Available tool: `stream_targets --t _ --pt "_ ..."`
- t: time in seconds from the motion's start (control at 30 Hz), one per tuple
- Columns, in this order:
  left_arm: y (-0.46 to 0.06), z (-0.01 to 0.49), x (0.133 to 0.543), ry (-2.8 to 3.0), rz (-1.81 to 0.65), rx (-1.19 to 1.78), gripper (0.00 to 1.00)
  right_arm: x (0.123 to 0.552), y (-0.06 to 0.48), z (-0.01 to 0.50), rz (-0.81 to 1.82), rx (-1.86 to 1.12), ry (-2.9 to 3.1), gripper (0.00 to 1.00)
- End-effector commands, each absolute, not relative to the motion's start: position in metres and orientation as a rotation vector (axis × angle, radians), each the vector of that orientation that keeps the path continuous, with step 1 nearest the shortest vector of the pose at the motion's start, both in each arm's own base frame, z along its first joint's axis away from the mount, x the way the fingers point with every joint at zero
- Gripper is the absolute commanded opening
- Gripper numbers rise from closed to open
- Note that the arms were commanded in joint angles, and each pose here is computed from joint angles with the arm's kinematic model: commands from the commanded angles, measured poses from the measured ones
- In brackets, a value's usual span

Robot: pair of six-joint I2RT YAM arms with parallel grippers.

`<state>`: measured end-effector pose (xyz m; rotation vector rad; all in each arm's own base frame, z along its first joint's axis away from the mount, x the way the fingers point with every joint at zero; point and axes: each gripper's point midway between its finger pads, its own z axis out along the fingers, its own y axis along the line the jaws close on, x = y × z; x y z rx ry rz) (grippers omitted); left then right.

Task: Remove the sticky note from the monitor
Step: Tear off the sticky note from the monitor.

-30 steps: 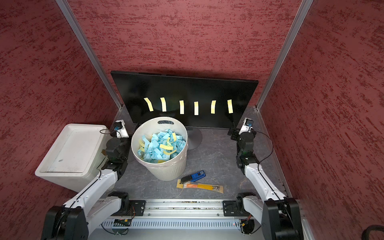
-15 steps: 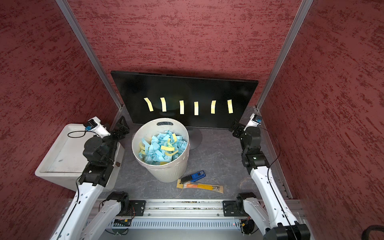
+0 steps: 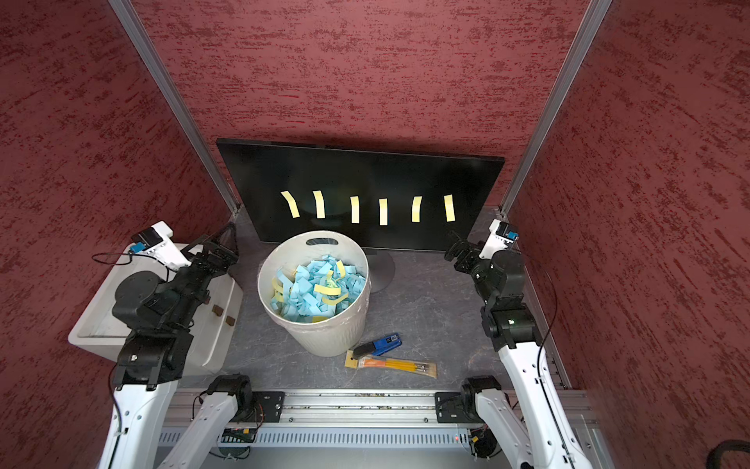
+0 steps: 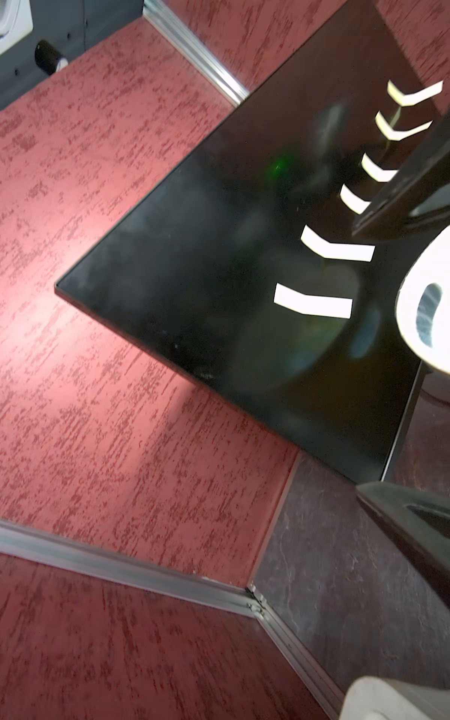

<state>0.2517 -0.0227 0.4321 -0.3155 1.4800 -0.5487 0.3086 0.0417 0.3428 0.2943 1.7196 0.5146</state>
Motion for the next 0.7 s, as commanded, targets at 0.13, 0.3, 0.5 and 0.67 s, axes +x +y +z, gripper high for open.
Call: stream_targets --t 0.13,0.3,0.5,0.67 --pt "-0.052 0.441 0.243 1.524 -0.625 -0.122 1.0 0.296 0.066 0.364 0.718 0.246 1.709 0.98" --pt "-0.072 0.444 0.242 1.53 -0.674 0.022 1.0 0.298 0.075 0.371 0.822 0.245 1.708 0.98" --pt "-0.092 0.444 0.243 1.522 -0.756 0.15 1.0 0.307 0.075 0.371 0.945 0.288 1.694 0.98" --pt "-0.102 0.437 0.248 1.531 -0.82 0.198 1.0 0.318 0.07 0.37 1.062 0.349 1.678 0.97"
